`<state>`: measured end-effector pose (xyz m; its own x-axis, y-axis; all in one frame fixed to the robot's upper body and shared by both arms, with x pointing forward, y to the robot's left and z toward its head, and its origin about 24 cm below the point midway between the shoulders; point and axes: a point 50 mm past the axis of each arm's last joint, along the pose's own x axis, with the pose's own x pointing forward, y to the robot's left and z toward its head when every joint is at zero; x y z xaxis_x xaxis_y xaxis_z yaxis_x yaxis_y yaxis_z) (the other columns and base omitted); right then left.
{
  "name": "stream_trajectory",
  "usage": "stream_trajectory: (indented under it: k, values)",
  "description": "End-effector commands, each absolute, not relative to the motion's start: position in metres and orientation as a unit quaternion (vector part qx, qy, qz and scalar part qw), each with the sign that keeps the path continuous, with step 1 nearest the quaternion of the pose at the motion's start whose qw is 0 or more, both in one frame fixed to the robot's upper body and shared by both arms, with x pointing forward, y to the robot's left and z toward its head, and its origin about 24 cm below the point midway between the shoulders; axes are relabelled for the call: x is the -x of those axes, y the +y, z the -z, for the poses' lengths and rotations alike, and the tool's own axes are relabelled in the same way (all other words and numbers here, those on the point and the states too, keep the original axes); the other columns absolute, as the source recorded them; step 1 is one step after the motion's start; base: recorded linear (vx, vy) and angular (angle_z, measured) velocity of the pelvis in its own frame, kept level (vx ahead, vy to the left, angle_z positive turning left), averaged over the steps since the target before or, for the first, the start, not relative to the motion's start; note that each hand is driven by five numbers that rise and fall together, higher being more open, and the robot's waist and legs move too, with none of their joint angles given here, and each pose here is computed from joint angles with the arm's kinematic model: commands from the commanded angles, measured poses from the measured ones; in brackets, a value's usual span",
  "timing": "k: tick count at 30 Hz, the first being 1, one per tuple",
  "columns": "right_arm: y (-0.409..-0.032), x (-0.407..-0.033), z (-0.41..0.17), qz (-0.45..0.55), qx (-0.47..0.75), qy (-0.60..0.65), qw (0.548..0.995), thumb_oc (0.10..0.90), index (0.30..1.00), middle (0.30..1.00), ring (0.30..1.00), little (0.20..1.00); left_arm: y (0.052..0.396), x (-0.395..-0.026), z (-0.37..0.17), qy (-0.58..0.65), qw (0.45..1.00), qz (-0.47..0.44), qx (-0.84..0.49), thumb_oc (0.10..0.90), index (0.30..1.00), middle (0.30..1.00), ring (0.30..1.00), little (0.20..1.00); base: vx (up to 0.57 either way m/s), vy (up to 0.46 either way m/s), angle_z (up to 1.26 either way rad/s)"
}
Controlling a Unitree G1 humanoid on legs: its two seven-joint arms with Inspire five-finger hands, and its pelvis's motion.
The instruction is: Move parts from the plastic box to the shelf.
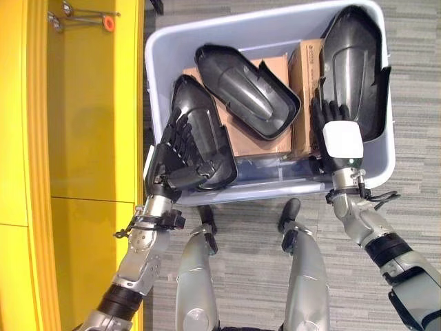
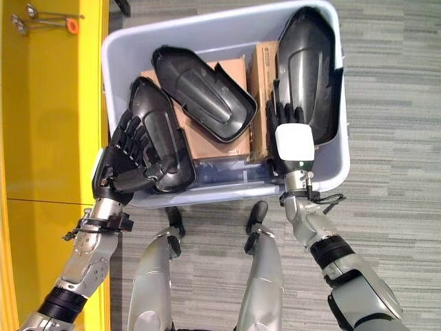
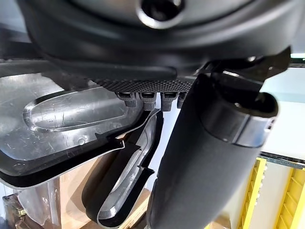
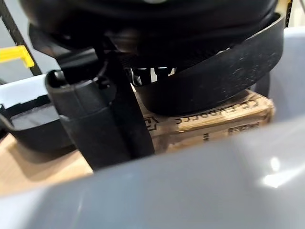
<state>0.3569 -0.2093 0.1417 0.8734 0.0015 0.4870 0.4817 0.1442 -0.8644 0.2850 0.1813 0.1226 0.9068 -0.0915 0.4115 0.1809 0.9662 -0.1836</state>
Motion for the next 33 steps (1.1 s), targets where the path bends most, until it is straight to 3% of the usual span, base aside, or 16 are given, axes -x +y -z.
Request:
stream_trajectory:
  k: [1,2,3,4,5,6,7,9,10,22,33]
  values:
    - [-0.252,-0.360,-0.132,0.227,0.586,-0.057,0.776,0.835,0.909,0.909,0.909,0.909,0.173,-0.276,-0.159,-0.313,0.939,0.087,0.115,0.900,1.000,1.000,1.000,1.000,-0.04,0.011,-0.06]
    - [-0.255,-0.359,-0.129,0.237,0.582,-0.043,0.777,0.851,0.931,0.931,0.931,0.931,0.174,-0.276,-0.158,-0.312,0.939,0.085,0.117,0.900,1.000,1.000,1.000,1.000,-0.03,0.012,-0.06]
    - [-0.256,-0.358,-0.127,0.242,0.581,-0.039,0.776,0.900,1.000,1.000,1.000,1.000,0.173,-0.276,-0.158,-0.311,0.939,0.084,0.119,0.900,1.000,1.000,1.000,1.000,-0.03,0.013,-0.07]
    - [-0.257,-0.357,-0.121,0.249,0.572,-0.035,0.781,0.900,1.000,1.000,1.000,1.000,0.173,-0.276,-0.157,-0.310,0.940,0.084,0.120,0.900,1.000,1.000,1.000,1.000,-0.02,0.010,-0.16]
    - [-0.258,-0.356,-0.119,0.253,0.567,-0.028,0.784,0.859,0.942,0.942,0.942,0.942,0.173,-0.276,-0.156,-0.309,0.940,0.086,0.118,0.900,1.000,1.000,1.000,1.000,-0.02,0.010,-0.29]
    - [-0.260,-0.355,-0.116,0.259,0.565,-0.023,0.783,0.704,0.725,0.725,0.725,0.725,0.173,-0.276,-0.155,-0.307,0.940,0.088,0.119,0.900,1.000,1.000,1.000,1.000,-0.01,0.005,-0.25]
    - [-0.261,-0.355,-0.115,0.262,0.565,-0.020,0.782,0.610,0.594,0.594,0.594,0.594,0.172,-0.276,-0.154,-0.306,0.940,0.089,0.118,0.900,1.000,1.000,1.000,1.000,-0.01,0.005,-0.09]
    - [-0.261,-0.355,-0.113,0.265,0.564,-0.017,0.782,0.533,0.487,0.487,0.487,0.487,0.172,-0.275,-0.154,-0.306,0.940,0.090,0.118,0.900,1.000,1.000,1.000,1.000,0.00,-0.004,0.13]
    - [-0.262,-0.355,-0.108,0.265,0.566,-0.014,0.780,0.400,0.300,0.300,0.300,0.300,0.171,-0.275,-0.153,-0.305,0.940,0.094,0.119,0.900,1.000,1.000,1.000,1.000,-0.01,-0.010,-0.03]
    - [-0.266,-0.355,-0.106,0.247,0.597,-0.015,0.763,0.400,0.300,0.300,0.300,0.300,0.179,-0.271,-0.149,-0.293,0.941,0.115,0.125,0.900,1.000,1.000,1.000,1.000,0.01,-0.007,0.01]
    - [-0.242,-0.352,-0.111,0.191,0.593,-0.084,0.778,0.400,0.300,0.300,0.300,0.300,0.189,-0.266,-0.146,-0.282,0.946,0.107,0.119,0.900,1.000,1.000,1.000,1.000,0.03,0.013,-0.01]
